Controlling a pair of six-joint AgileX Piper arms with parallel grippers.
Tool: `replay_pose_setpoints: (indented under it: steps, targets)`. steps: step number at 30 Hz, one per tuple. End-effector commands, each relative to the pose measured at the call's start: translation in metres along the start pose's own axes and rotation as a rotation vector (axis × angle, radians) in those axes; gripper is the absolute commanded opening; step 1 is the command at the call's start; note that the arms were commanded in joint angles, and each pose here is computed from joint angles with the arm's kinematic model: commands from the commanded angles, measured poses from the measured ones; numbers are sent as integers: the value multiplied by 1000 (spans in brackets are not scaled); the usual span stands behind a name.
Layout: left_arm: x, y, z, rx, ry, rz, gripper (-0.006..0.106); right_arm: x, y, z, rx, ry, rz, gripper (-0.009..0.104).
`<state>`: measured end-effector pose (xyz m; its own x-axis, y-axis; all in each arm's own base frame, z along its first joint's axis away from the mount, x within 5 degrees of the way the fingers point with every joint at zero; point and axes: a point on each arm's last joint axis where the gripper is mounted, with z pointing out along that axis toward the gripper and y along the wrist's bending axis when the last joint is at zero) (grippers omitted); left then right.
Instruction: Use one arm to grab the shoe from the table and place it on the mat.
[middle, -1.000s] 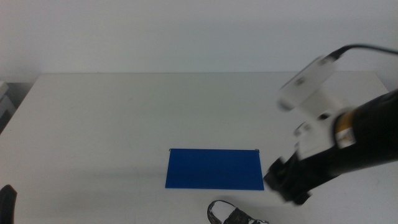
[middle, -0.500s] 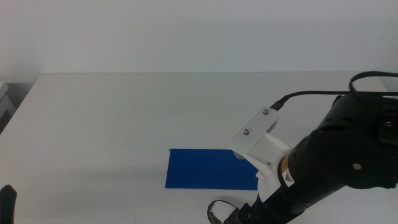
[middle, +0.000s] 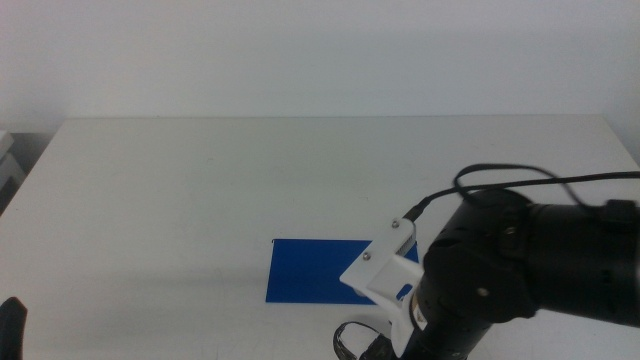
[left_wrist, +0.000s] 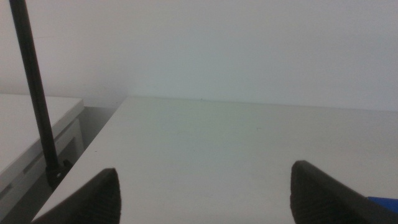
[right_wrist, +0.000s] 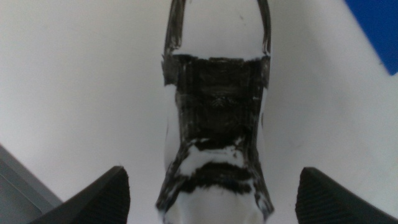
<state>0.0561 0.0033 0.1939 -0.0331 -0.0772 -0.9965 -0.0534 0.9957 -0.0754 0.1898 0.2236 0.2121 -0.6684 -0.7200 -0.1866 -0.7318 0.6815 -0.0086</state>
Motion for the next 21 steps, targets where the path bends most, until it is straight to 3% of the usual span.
replay_pose_setpoints:
  steps: [1,16,21]
  targets:
    - [-6,-2,-1,20,-81,-7,94,-8,-2,-10,15,-59,-15,87]
    - [-6,-2,-1,20,-81,-7,94,-15,-1,20,20,-12,-22,87]
    - [-6,-2,-1,20,-81,-7,94,-15,-1,21,22,-6,7,80]
